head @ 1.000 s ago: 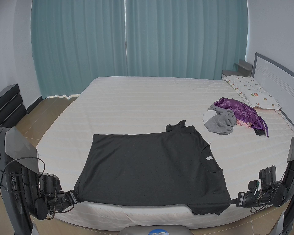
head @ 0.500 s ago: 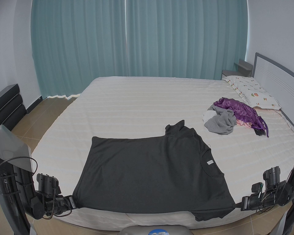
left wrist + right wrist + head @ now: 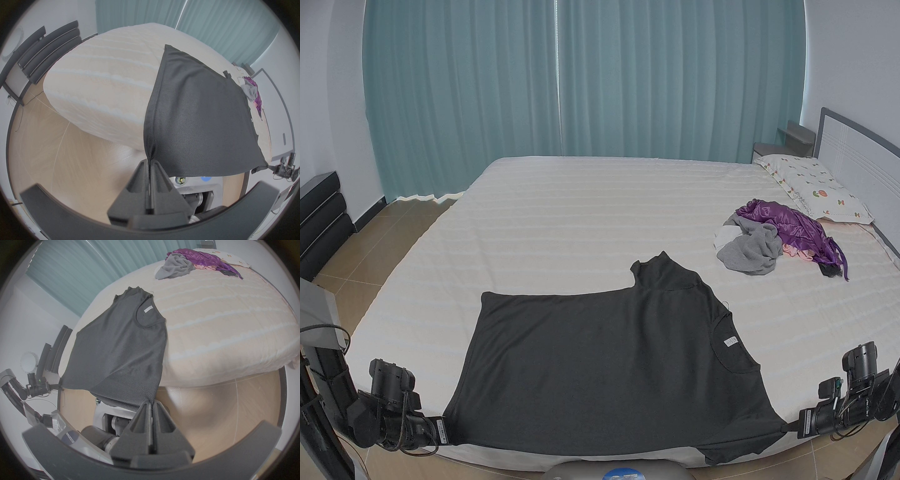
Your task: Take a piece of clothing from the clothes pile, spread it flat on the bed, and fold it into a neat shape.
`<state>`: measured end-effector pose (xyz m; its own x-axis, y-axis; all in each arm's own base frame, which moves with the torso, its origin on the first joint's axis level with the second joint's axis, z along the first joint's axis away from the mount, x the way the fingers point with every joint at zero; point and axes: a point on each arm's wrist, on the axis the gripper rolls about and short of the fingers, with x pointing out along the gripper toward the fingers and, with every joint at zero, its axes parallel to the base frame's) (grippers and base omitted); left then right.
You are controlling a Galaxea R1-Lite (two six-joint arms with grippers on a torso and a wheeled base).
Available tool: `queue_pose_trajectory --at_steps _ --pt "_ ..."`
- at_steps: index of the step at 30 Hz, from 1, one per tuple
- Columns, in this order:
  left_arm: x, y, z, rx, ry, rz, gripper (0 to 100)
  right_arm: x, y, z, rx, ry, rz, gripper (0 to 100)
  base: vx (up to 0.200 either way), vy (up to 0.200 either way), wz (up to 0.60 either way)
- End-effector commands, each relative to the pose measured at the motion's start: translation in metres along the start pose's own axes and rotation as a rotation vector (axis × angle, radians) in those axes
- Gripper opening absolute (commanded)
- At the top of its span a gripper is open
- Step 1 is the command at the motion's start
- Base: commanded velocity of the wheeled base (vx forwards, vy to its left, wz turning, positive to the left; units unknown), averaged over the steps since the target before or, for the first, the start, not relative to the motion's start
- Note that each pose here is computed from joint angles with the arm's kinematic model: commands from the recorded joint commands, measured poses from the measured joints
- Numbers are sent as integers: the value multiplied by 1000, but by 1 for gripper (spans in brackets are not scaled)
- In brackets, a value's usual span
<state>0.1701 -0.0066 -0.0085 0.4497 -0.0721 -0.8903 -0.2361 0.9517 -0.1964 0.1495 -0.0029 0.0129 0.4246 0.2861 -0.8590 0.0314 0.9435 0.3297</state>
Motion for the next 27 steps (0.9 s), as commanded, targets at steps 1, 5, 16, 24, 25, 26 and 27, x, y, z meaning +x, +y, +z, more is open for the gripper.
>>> queue_pose_trajectory --at_steps 1,5,16,24,25,26,27 --pt "-13 -2 -4 37 -16 -1 0 -6 1 -9 -18 27 -34 0 0 0 0" --pt "-13 -2 -8 50 7 31 0 -7 0 -11 -44 42 -45 0 0 0 0" --pt "-14 -3 -17 77 71 76 0 -17 3 -14 -78 42 -70 0 0 0 0" --pt "-8 -12 11 54 -77 31 0 -14 6 11 -38 -38 -47 0 0 0 0" --pt "-7 -14 17 44 -102 25 0 -13 7 16 -21 -49 -42 0 0 0 0" --pt "-6 -16 24 31 -126 23 0 -13 8 21 -10 -64 -36 0 0 0 0" --pt "-5 -19 32 9 -157 24 0 -12 8 27 1 -82 -33 0 0 0 0"
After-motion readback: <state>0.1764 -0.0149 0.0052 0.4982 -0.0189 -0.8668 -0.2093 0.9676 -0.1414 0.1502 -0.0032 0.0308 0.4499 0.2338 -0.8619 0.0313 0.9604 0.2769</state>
